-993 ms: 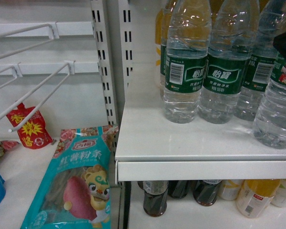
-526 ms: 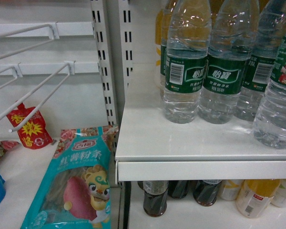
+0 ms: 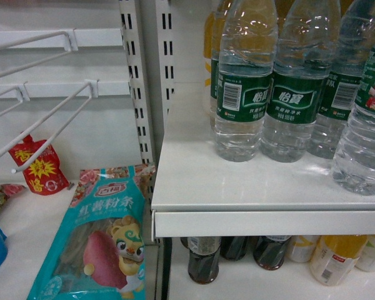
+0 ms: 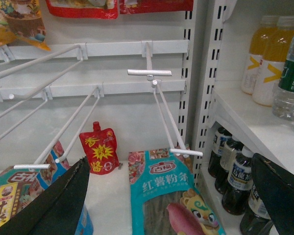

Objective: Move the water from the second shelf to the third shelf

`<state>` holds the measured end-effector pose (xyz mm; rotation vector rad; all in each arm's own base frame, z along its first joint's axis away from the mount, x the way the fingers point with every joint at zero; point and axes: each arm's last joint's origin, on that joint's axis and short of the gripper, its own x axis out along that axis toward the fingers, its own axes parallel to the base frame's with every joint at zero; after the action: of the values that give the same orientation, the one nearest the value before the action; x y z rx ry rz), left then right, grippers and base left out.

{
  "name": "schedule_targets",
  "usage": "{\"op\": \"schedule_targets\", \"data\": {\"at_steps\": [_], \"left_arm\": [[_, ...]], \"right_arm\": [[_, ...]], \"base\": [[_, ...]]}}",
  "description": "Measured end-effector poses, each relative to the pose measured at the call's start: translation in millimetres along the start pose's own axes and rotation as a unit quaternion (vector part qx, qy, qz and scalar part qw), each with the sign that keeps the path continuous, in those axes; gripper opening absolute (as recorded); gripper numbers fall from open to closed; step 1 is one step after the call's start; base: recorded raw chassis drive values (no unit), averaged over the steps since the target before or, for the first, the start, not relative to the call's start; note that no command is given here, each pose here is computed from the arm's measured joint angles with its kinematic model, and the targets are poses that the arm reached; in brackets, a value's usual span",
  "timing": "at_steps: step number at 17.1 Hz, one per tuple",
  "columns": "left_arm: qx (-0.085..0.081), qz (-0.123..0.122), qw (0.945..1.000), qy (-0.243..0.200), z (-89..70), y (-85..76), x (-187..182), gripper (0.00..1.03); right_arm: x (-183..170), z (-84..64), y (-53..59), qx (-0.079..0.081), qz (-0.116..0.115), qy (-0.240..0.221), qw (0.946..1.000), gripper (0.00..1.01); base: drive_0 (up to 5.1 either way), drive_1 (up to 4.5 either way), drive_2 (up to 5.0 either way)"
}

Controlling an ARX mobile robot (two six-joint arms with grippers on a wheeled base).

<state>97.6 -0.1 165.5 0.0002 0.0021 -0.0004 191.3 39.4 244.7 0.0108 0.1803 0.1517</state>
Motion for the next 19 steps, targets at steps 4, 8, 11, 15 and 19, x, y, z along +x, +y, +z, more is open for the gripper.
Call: {"op": "schedule_targets", "data": {"at_steps": [4,8,11,15,19], "left_arm": [[0.000,0.000,1.0000,0.000,0.0,0.0,0,0.98],[0.000,0.000,1.0000,0.000,0.0,0.0,0,0.98],[0.000,0.000,1.0000,0.000,0.0,0.0,0,0.98],[0.000,0.000,1.0000,0.000,0.0,0.0,0,0.98],[0.000,0.000,1.0000,0.000,0.0,0.0,0,0.98]], "right_arm": [[-21,-3.8,-0.8,-0.004,-0.004,0.003,1.0000,0.98],[-61,-6.0,-3.8,-0.005,-0.010,-0.010,0.9999,0.98],[-74,-35.5,-28.7,-0.002,-0.083,-0.095,0.9920,0.22],[-77,-74.8,-27.9,-0.004,-0.076,-0.084,0.9936,0.02],[-85,-83.9,-26.7,-0.004,-0.076,-0.087,0.9933,0.02]], "base": [[0.0,0.00,0.0],[0.0,0.00,0.0],[0.0,0.00,0.0],[0.0,0.00,0.0],[0.0,0.00,0.0]]}}
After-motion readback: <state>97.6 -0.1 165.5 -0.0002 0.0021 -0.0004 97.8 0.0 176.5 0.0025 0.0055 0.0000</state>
